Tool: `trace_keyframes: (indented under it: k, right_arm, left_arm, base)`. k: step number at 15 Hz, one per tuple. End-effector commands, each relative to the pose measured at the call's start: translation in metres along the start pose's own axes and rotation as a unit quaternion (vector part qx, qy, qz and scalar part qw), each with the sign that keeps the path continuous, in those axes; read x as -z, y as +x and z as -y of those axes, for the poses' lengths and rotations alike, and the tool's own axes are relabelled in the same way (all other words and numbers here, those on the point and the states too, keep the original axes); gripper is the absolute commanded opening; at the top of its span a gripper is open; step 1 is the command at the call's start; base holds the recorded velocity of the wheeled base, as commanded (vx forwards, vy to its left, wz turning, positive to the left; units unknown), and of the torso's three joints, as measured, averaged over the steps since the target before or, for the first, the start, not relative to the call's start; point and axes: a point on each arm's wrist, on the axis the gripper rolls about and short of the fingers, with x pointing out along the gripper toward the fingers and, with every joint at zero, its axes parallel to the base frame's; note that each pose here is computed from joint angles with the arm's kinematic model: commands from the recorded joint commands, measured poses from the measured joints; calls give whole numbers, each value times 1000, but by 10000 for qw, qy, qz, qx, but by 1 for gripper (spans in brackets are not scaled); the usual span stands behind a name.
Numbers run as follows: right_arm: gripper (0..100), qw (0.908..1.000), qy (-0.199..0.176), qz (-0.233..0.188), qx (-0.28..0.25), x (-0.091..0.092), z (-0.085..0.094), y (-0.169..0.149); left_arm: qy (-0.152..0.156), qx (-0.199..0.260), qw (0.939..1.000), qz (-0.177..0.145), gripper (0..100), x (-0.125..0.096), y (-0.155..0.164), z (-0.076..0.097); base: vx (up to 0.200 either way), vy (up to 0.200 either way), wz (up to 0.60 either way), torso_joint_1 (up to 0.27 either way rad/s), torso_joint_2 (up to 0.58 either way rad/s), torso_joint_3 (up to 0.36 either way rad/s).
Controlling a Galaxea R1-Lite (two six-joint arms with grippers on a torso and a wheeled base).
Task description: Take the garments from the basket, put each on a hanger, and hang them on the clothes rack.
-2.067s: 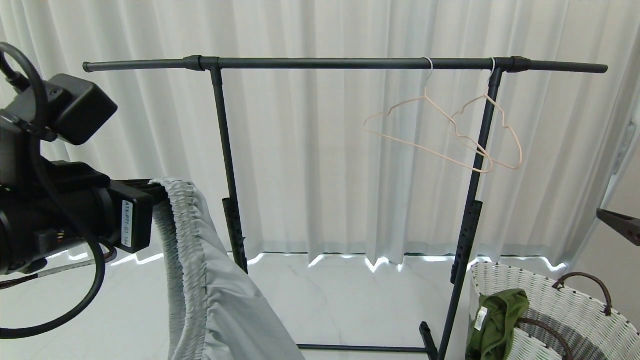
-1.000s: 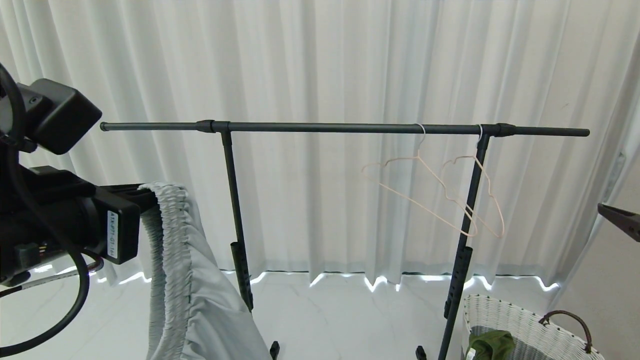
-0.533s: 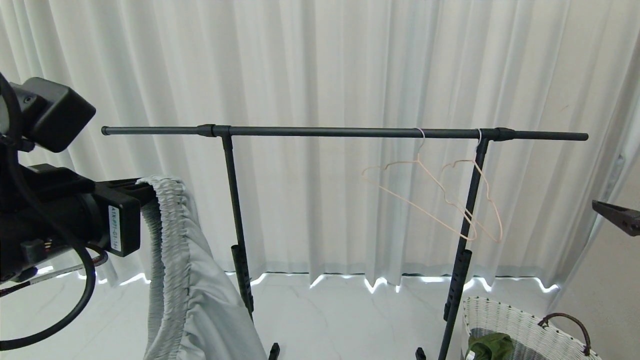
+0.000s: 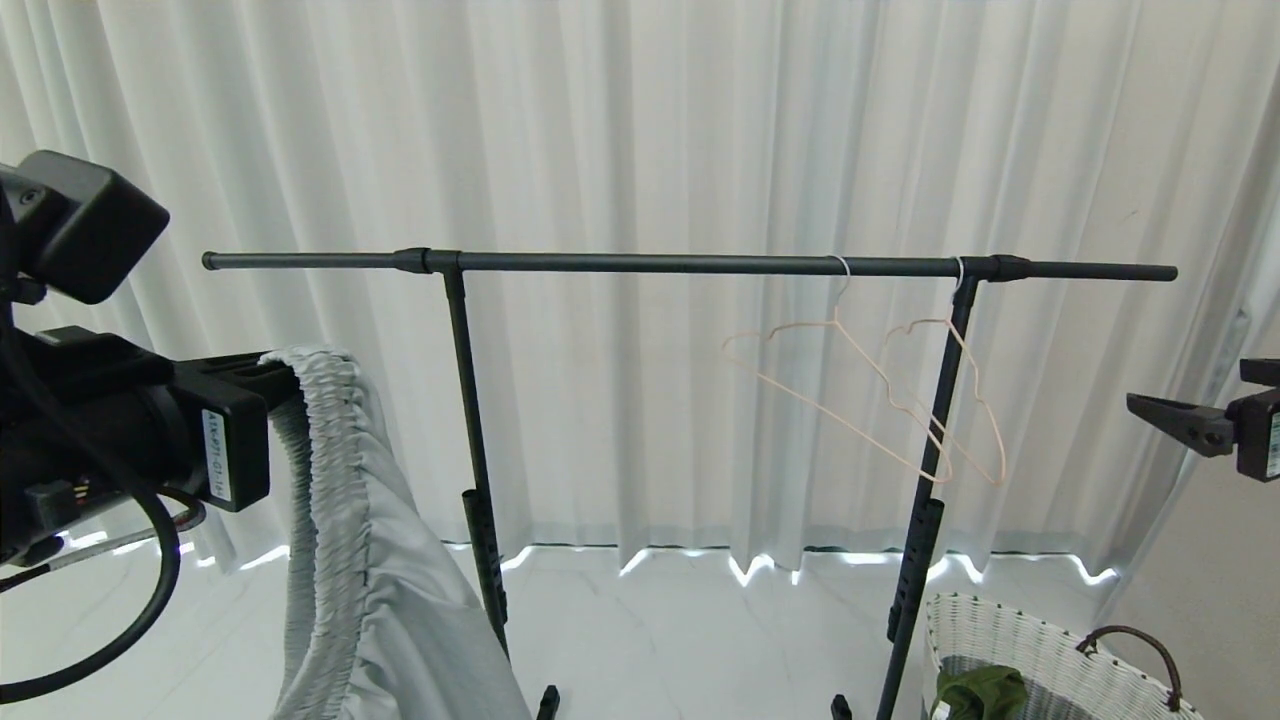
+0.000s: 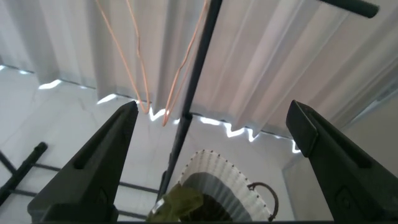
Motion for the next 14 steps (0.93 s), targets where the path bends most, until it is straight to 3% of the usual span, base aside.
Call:
trace_keyframes:
  k: [1, 10, 14]
  right_arm:
    - [100, 10000, 2, -74, -60, 1, -2, 1]
    - [100, 9995, 53, -301, -79, 6, 0, 14]
    - [100, 9948, 266, -952, -254, 11, -2, 22]
  left_arm:
    - [-3, 6, 10000, -10, 0, 0, 0, 0]
    - [21, 46, 9999, -124, 0, 6, 3, 2]
    - [43, 69, 9997, -235, 0, 12, 5, 4]
  base:
    - [200, 0, 0, 7, -2, 2]
    - [200, 0, 0, 1, 2, 2]
    - [150, 0, 0, 2, 3, 3]
